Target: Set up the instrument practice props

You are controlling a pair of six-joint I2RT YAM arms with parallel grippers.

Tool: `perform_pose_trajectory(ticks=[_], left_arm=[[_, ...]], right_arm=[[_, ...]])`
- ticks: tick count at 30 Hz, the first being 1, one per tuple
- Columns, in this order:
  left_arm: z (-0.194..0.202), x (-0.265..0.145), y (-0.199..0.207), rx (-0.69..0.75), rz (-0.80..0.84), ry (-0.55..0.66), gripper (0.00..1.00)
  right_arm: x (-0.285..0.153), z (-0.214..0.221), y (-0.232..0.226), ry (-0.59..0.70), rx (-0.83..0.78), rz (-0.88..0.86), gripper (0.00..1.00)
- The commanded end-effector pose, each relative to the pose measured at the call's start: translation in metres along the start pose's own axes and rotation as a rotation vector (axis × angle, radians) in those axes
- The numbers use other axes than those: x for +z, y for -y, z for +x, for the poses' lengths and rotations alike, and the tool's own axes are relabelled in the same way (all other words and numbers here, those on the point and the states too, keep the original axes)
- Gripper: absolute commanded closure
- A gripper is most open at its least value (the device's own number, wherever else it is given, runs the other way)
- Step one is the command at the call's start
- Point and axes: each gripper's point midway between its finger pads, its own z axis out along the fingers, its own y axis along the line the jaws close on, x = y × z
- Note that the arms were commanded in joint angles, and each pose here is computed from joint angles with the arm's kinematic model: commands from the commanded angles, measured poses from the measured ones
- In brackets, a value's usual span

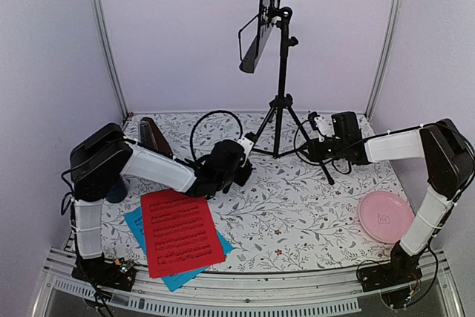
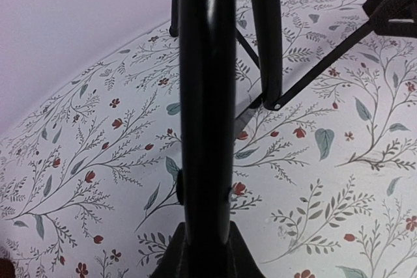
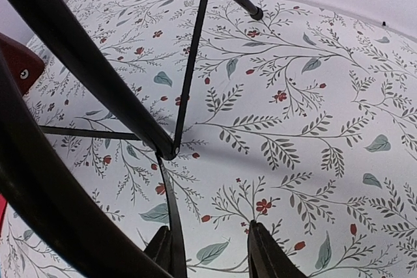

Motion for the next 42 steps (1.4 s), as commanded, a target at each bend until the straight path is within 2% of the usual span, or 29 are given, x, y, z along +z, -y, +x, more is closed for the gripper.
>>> perform_pose_trajectory(ticks=[1,6,10,15,17,20,23,28,30,35,38,42], left_arm=[[0.005,-0.012,0.055,-0.006,0.027,-0.036,0.91],[0.005,-0.015,0.080,0.007,0.053,-0.054,0.81],[0.004,-0.023,0.087,0.013,0.119,-0.062,0.61],[0.003,-0.032,0.079,0.018,0.172,-0.066,0.48],[-0.001,-0.035,0.076,0.006,0.200,-0.065,0.44],[-0.015,-0.050,0.074,0.002,0.276,-0.025,0.38],[-0.026,-0.066,0.076,0.014,0.390,0.022,0.29],[-0.031,-0.088,0.059,0.034,0.592,0.081,0.18],[-0.036,-0.099,0.049,0.055,0.664,0.127,0.16],[-0.056,-0.097,-0.003,0.101,0.607,0.253,0.18],[-0.065,-0.076,-0.038,0.132,0.566,0.322,0.19],[-0.061,-0.019,-0.051,0.275,0.556,0.226,0.22]], right_arm=[[0.004,-0.018,0.055,0.065,0.101,0.199,0.64],[0.007,-0.017,0.052,0.062,0.078,0.171,0.63],[0.002,-0.018,0.046,0.064,0.060,0.148,0.55],[-0.012,-0.019,0.040,0.080,0.044,0.134,0.40],[-0.020,-0.021,0.038,0.090,0.044,0.133,0.32],[-0.037,-0.029,0.036,0.122,0.043,0.141,0.13],[-0.052,-0.032,0.034,0.140,0.047,0.149,0.05],[-0.070,-0.028,0.028,0.135,0.070,0.114,0.03],[-0.076,-0.027,0.023,0.136,0.077,0.091,0.03],[-0.089,-0.023,0.008,0.137,0.130,0.023,0.05],[-0.092,-0.016,0.005,0.117,0.168,0.007,0.09],[-0.090,-0.002,0.000,0.077,0.214,-0.029,0.17]])
